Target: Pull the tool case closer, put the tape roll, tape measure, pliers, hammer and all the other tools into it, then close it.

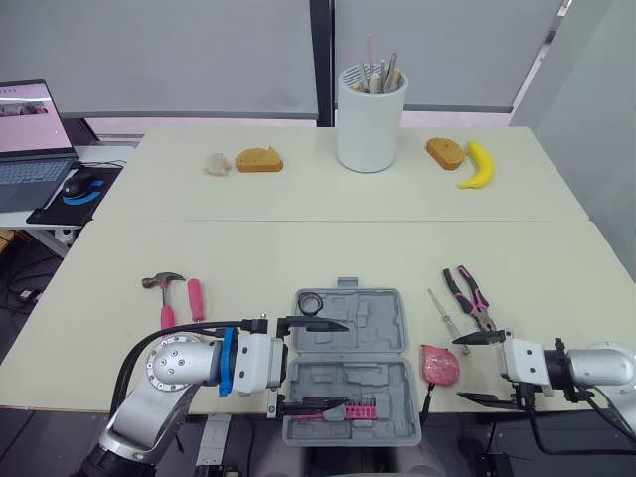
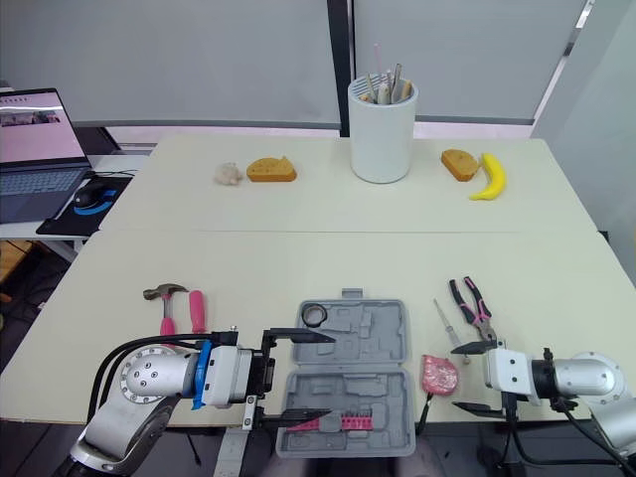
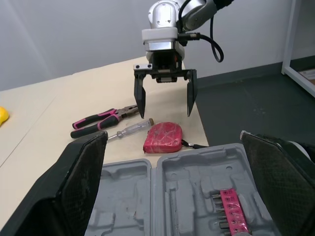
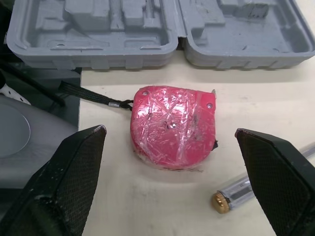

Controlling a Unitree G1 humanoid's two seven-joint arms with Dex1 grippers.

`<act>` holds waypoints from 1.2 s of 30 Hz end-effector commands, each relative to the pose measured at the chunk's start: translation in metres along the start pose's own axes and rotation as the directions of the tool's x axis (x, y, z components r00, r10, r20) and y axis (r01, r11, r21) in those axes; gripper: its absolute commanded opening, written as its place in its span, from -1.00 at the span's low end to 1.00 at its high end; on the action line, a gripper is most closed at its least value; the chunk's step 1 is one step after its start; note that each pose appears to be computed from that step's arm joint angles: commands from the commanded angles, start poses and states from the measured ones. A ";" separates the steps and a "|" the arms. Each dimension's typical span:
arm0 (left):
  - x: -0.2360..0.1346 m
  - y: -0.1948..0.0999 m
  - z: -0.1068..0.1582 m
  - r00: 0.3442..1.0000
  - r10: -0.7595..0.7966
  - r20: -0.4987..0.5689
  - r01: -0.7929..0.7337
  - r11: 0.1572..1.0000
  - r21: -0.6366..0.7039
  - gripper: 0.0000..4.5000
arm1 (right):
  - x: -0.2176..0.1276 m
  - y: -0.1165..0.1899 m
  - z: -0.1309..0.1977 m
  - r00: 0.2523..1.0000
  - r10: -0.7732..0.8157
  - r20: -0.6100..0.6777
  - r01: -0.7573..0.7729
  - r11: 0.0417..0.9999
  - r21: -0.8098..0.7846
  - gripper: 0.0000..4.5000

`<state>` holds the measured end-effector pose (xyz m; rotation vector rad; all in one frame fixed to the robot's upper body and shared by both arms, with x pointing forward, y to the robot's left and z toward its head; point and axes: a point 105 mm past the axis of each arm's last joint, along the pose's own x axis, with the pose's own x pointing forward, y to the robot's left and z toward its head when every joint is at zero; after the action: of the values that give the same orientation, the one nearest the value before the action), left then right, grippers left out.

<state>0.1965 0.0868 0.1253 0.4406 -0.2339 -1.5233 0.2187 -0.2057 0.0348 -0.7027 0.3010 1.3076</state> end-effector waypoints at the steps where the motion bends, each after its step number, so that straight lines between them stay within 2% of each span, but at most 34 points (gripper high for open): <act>1: 0.001 0.000 0.006 1.000 -0.015 0.009 0.015 1.000 0.028 1.00 | 0.005 -0.004 0.000 1.000 -0.017 -0.005 0.017 1.000 0.007 0.99; 9: 0.004 0.002 0.007 1.000 -0.023 0.011 0.023 0.999 0.033 1.00 | 0.011 -0.007 -0.007 0.999 -0.039 -0.037 0.043 0.994 0.102 0.99; 26: 0.005 0.004 0.003 1.000 -0.018 0.008 0.018 0.999 0.033 1.00 | 0.020 -0.010 -0.006 0.998 -0.035 -0.058 0.038 0.998 0.057 0.99; 29: 0.005 0.004 0.002 1.000 -0.016 0.009 0.016 0.999 0.034 1.00 | 0.021 -0.011 -0.004 0.998 -0.041 -0.046 0.043 0.998 0.054 0.71; 31: 0.005 0.003 0.002 1.000 -0.015 0.009 0.015 0.999 0.034 1.00 | 0.020 -0.012 -0.003 0.998 -0.045 -0.042 0.047 0.998 0.049 0.43; 36: 0.000 0.004 0.000 1.000 0.010 -0.002 -0.010 1.000 0.022 1.00 | 0.013 -0.014 0.003 0.998 -0.047 -0.042 0.048 0.998 0.028 0.39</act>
<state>0.2014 0.0862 0.1250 0.4627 -0.2346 -1.5162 0.2308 -0.1963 0.0178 -0.6822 0.3922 1.2453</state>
